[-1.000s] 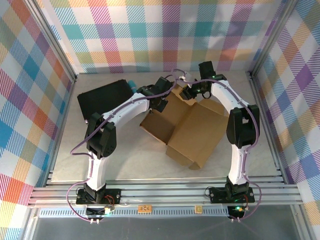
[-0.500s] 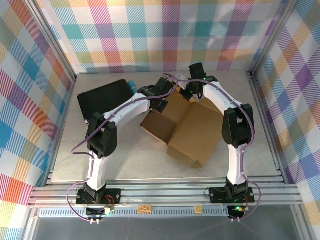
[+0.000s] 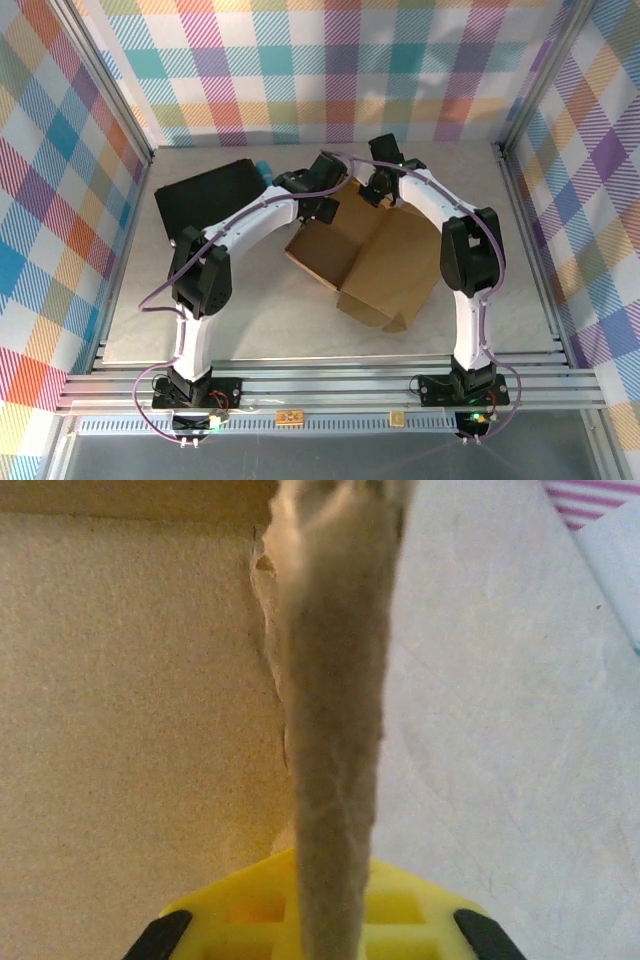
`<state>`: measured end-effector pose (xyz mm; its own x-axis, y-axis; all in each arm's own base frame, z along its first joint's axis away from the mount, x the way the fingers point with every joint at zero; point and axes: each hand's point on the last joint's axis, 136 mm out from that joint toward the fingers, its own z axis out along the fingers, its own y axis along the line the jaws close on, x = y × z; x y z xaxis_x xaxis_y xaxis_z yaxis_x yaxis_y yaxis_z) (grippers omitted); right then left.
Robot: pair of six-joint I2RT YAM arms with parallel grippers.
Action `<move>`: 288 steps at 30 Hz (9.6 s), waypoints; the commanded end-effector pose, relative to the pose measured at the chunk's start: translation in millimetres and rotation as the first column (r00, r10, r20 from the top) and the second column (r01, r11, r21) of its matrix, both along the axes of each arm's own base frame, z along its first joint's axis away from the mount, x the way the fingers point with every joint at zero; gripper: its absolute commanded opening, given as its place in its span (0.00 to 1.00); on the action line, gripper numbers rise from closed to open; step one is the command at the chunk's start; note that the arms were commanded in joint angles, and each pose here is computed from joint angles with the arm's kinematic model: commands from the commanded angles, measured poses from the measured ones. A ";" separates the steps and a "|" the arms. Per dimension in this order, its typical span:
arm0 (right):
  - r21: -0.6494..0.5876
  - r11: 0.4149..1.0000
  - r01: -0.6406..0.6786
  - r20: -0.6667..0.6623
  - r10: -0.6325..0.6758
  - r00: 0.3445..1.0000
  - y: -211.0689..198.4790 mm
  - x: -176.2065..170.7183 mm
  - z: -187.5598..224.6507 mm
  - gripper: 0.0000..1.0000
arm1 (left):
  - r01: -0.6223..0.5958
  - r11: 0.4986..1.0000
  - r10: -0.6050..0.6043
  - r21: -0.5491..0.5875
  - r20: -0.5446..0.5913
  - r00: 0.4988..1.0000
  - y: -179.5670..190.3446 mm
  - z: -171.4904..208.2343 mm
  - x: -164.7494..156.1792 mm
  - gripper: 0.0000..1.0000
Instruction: Fold the paper box
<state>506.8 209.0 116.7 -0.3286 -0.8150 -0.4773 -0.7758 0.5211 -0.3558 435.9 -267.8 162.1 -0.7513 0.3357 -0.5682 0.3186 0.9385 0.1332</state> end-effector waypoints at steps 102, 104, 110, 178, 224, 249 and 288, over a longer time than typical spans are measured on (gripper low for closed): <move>0.430 0.861 0.274 -0.572 0.025 0.820 0.0 -132.6 44.3 0.47 | -0.681 0.732 0.583 0.011 -0.526 0.619 51.9 -80.6 -195.0 0.00; 0.422 0.859 0.291 -0.584 0.011 0.812 -6.8 -137.2 38.5 0.44 | -0.681 0.733 0.584 0.010 -0.523 0.621 51.9 -80.3 -194.4 0.00; 0.444 0.804 0.395 -0.632 -0.031 0.774 -24.7 -143.1 34.0 0.46 | -0.674 0.738 0.577 0.009 -0.525 0.625 48.6 -80.5 -191.7 0.00; 0.034 0.799 0.601 -0.775 -0.359 0.520 -67.1 -174.4 -89.3 0.09 | -0.613 0.787 0.544 0.065 -0.540 0.642 49.0 -94.9 -177.3 0.00; -0.332 0.709 0.622 -0.116 -0.685 0.719 -26.6 -175.5 -76.3 0.00 | -0.653 0.758 0.561 0.010 -0.522 0.642 48.8 -87.9 -174.4 0.00; 0.278 0.575 0.770 -0.869 -0.192 0.457 -74.6 -169.6 -23.8 0.51 | -0.599 0.801 0.518 0.006 -0.510 0.687 51.1 -97.4 -164.5 0.00; 0.225 0.539 0.812 -0.930 -0.128 0.343 -78.4 -189.4 -64.6 0.28 | -0.559 0.825 0.517 0.080 -0.506 0.691 67.5 -109.4 -150.2 0.00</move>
<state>324.4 132.7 64.1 -0.9989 0.0089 -0.0468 -0.0298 0.6497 0.7596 284.2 -206.3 54.2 -0.9664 -0.2438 -0.0819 -0.2443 0.9697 -0.0041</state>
